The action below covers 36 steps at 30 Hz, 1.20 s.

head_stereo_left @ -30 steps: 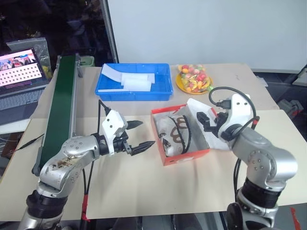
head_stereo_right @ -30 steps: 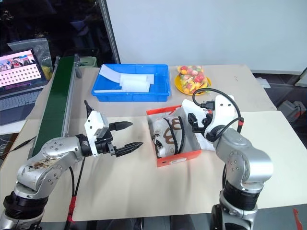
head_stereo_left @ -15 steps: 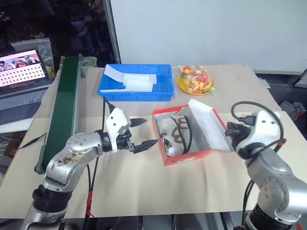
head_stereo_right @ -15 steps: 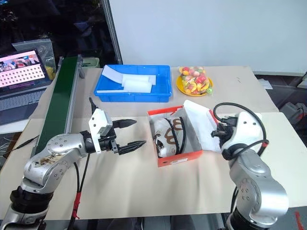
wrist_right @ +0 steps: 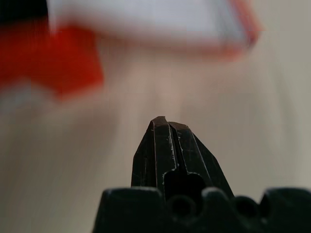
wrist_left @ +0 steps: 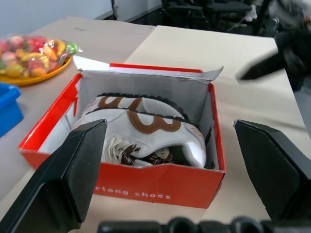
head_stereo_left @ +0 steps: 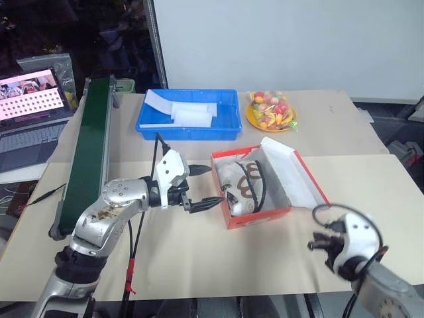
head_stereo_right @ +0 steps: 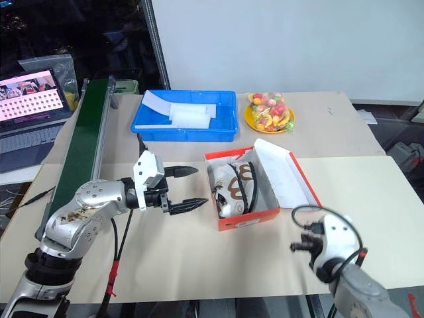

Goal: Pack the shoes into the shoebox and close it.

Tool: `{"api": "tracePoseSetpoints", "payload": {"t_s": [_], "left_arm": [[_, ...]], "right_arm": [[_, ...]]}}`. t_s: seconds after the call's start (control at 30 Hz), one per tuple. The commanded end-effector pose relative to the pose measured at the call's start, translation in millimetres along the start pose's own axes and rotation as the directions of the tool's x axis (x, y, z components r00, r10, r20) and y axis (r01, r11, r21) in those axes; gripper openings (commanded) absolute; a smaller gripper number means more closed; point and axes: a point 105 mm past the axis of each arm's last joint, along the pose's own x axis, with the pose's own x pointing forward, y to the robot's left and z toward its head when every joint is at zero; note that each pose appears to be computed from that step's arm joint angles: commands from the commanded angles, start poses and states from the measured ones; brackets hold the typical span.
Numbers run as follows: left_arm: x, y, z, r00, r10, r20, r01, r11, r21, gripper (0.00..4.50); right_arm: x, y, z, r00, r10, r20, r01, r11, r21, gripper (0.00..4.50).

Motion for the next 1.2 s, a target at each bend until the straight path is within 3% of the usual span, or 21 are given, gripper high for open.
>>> {"api": "tracePoseSetpoints", "payload": {"t_s": [0.03,0.2,0.4,0.57,0.73,0.8,0.87,0.97,1.1,1.13,1.2], "left_arm": [[-1,-1,10,1.000,-0.014,0.020,0.013,0.999,0.048,4.50],[-2,-4,11,1.000,-0.030,0.007,0.030,0.998,0.064,4.50],[-3,-3,12,1.000,-0.030,0.000,0.030,0.997,0.070,4.50],[-4,-4,13,0.999,-0.035,-0.001,0.035,0.997,0.075,4.50],[-3,-4,13,0.999,-0.039,0.000,0.039,0.996,0.076,4.50],[-3,-4,13,0.999,-0.040,0.000,0.040,0.996,0.076,4.50],[-3,-4,12,0.999,-0.043,-0.001,0.043,0.996,0.076,4.50],[-3,-4,12,0.999,-0.045,-0.001,0.045,0.996,0.076,4.50],[-2,-2,12,0.999,-0.041,0.000,0.041,0.996,0.075,4.50],[-2,-2,13,0.999,-0.041,0.001,0.041,0.996,0.075,4.50],[-2,-2,13,0.999,-0.041,0.002,0.041,0.996,0.077,4.50]], "right_arm": [[8,9,8,0.998,0.050,0.039,-0.049,0.998,-0.041,0.02],[49,10,52,0.972,-0.010,0.234,-0.020,0.992,0.125,0.02],[67,-6,85,0.919,-0.114,0.377,-0.047,0.919,0.392,0.02],[65,0,95,0.877,-0.149,0.457,-0.208,0.740,0.640,0.02],[62,4,88,0.862,-0.178,0.474,-0.305,0.564,0.767,0.02],[57,5,91,0.844,-0.177,0.506,-0.350,0.532,0.771,0.02],[49,10,102,0.814,-0.137,0.565,-0.409,0.557,0.723,0.02],[26,32,128,0.717,0.012,0.697,-0.564,0.597,0.571,0.02],[-7,59,154,0.566,0.209,0.797,-0.735,0.566,0.373,0.02],[-10,60,156,0.555,0.228,0.800,-0.747,0.559,0.359,0.02],[-5,55,152,0.594,0.219,0.774,-0.710,0.596,0.376,0.02]]}}
